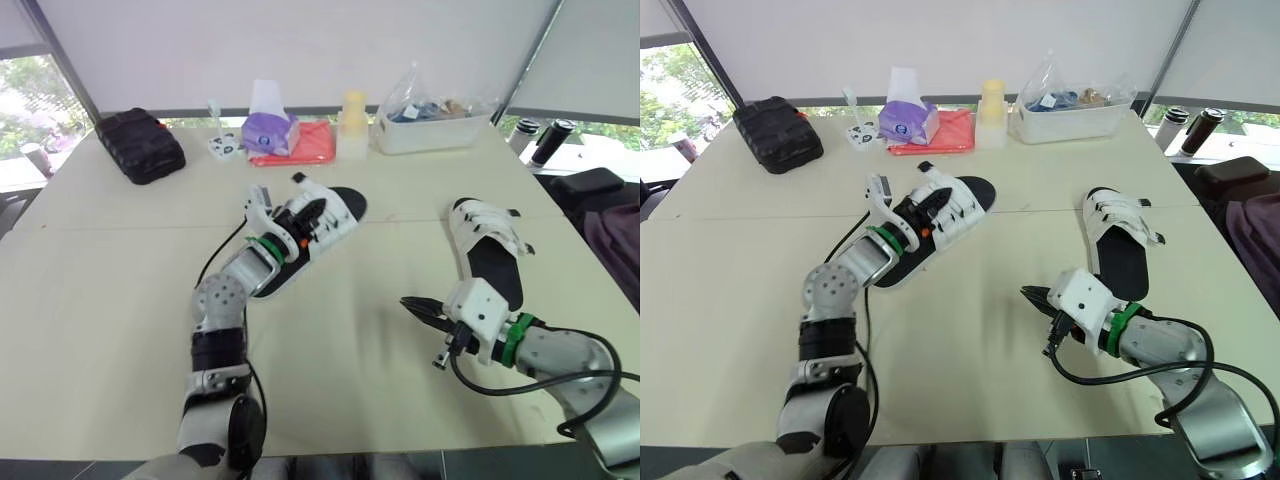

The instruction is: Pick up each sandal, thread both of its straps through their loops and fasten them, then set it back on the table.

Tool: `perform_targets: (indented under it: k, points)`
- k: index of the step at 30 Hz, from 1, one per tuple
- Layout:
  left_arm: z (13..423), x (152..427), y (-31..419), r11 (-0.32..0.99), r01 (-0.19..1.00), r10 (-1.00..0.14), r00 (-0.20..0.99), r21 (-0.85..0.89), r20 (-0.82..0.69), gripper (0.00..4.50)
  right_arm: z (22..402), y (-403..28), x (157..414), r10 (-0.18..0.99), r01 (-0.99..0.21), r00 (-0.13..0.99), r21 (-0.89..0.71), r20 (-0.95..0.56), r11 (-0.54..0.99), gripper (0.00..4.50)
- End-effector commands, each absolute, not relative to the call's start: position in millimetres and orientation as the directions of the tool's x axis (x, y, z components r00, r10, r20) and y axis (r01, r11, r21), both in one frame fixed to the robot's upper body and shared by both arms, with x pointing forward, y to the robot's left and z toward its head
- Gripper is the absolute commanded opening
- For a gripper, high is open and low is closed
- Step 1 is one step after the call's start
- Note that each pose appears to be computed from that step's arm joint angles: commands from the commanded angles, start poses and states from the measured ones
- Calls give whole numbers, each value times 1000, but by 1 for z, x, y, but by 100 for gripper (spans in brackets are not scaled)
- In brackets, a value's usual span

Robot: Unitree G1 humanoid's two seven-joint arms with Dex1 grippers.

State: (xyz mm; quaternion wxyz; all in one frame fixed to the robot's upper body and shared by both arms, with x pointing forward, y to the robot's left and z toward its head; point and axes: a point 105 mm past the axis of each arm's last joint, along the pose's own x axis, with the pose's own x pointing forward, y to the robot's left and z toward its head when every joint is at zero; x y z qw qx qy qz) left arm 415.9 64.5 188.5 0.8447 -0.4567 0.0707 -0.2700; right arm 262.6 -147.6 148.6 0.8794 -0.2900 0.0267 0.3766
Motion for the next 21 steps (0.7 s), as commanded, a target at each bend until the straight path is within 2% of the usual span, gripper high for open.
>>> perform_targets:
  k: [1,3,6,10,14,19,21]
  points:
    - [191,424,70,528,429,-571,818,-733,68,3,154,-143,265,656,-666,716,-514,-239,541,0]
    - [188,438,81,519,337,-515,857,-786,28,3,153,-144,268,656,-668,715,-515,-242,538,0]
    - [193,453,96,459,261,-403,913,-849,63,3,151,-146,269,655,-668,714,-517,-246,535,0]
    - [185,456,106,398,183,-217,971,-899,101,3,149,-146,270,653,-665,718,-516,-242,540,0]
    - [186,450,98,296,196,-129,978,-935,164,3,146,-142,269,660,-674,711,-504,-242,540,0]
    - [163,444,84,334,165,-105,985,-928,137,3,144,-141,270,663,-677,707,-505,-246,535,0]
    - [153,443,82,354,154,-125,985,-922,117,93,144,-143,271,661,-676,708,-507,-247,535,0]
